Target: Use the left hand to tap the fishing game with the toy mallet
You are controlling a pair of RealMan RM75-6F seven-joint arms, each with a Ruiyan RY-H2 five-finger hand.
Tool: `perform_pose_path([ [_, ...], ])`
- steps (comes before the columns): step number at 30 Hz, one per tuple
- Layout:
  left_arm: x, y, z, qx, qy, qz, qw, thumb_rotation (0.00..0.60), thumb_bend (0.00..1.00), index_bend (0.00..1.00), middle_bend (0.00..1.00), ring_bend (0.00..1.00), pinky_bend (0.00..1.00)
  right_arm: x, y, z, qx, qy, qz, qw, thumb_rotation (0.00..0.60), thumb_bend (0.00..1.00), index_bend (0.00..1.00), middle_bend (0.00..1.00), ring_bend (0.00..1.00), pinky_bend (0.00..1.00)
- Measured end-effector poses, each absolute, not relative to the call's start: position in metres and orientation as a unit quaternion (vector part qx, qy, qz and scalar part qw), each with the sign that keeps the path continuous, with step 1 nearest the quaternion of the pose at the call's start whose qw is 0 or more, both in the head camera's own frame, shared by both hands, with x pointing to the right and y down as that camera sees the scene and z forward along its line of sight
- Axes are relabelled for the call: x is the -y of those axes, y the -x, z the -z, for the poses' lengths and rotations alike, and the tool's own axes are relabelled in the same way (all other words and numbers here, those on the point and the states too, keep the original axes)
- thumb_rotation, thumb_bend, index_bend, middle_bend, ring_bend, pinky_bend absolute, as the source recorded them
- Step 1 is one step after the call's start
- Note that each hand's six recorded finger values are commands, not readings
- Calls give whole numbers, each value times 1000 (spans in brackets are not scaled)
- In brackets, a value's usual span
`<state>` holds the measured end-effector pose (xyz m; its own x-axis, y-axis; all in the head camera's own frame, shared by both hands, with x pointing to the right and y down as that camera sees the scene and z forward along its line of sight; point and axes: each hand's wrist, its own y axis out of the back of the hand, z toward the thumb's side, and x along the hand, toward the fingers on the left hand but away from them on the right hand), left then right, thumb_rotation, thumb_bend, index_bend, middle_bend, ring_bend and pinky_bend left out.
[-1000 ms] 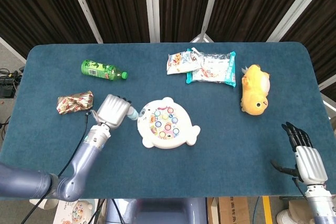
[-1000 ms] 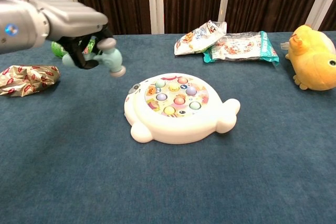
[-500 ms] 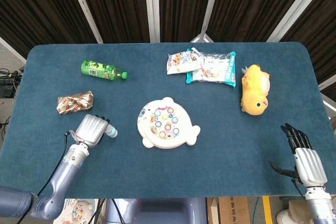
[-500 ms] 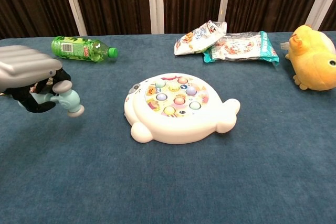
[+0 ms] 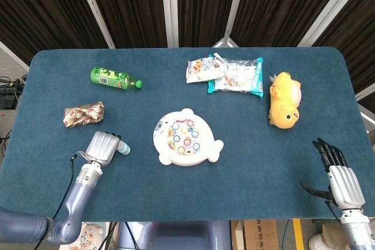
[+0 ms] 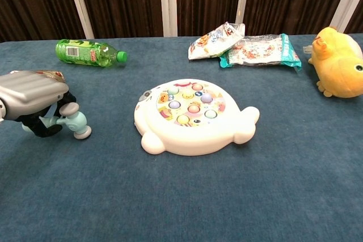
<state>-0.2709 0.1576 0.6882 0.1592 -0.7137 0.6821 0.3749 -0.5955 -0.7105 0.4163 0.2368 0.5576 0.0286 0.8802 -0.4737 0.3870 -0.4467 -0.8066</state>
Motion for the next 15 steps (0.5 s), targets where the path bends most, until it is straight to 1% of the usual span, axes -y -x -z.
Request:
perform_pose_path([
  [3, -159, 270, -690, -132, 629, 636, 428, 600, 638, 622, 535, 489, 646, -237, -416, -558, 468, 677, -516, 238, 600, 225, 0, 0, 0, 0],
  [5, -161, 270, -692, -129, 629, 637, 427, 600, 616, 609, 525, 483, 645, -237, -416, -558, 468, 677, -515, 239, 600, 225, 0, 0, 0, 0],
  [7, -163, 270, -693, -126, 629, 637, 428, 600, 569, 592, 515, 475, 642, -237, -415, -558, 467, 678, -515, 239, 600, 226, 0, 0, 0, 0],
  [10, -162, 269, -693, -128, 629, 636, 428, 600, 437, 547, 499, 461, 625, -237, -415, -558, 467, 678, -515, 239, 600, 226, 0, 0, 0, 0],
  [13, -160, 270, -691, -130, 627, 637, 429, 600, 337, 492, 475, 445, 604, -237, -415, -558, 467, 678, -515, 239, 600, 225, 0, 0, 0, 0],
  [15, -160, 272, -690, -130, 625, 640, 428, 600, 303, 467, 455, 436, 595, -237, -414, -558, 467, 678, -515, 239, 600, 226, 0, 0, 0, 0],
])
